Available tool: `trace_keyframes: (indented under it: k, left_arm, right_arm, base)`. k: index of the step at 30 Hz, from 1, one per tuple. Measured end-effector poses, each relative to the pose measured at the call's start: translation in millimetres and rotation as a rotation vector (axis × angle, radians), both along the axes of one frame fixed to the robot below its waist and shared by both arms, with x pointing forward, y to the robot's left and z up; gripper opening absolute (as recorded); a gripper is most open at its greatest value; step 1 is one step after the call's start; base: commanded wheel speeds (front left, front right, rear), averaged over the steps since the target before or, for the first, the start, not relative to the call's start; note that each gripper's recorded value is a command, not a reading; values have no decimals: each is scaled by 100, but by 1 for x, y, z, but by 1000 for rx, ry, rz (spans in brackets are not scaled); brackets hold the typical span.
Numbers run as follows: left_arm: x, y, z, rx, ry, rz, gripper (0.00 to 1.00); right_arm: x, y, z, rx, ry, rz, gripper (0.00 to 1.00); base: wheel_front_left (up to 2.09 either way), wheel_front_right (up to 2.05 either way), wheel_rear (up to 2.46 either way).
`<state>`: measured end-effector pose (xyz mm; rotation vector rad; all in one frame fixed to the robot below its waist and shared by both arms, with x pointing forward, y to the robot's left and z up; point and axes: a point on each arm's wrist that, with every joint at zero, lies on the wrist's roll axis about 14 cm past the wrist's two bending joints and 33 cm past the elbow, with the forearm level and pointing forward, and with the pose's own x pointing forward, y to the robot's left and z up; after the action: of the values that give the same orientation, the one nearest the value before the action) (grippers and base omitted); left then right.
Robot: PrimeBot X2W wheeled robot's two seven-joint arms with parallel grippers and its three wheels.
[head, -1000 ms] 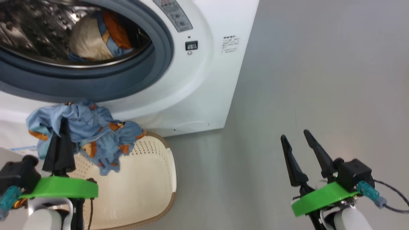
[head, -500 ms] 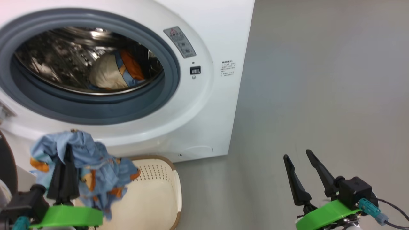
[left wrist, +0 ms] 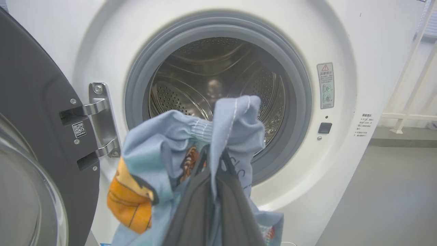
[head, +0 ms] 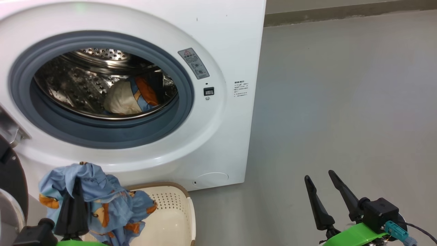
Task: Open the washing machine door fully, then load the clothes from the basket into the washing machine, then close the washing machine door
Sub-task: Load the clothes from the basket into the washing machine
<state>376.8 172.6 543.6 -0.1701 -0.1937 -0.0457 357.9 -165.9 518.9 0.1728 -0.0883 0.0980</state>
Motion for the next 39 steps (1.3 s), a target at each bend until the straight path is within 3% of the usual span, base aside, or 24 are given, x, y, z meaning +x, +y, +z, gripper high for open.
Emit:
trace_keyframes:
  k: [24,39]
  left_arm:
    - [12,-2,-25,-2,69,-10,0]
    - [75,-17,-45,-9,99,-42,0]
  right_arm:
    - [8,-3,-19,1,60,-10,100]
    - [35,-9,-49,-1,130,-29,100]
  base:
    - [0,0,0]
    - [0,0,0]
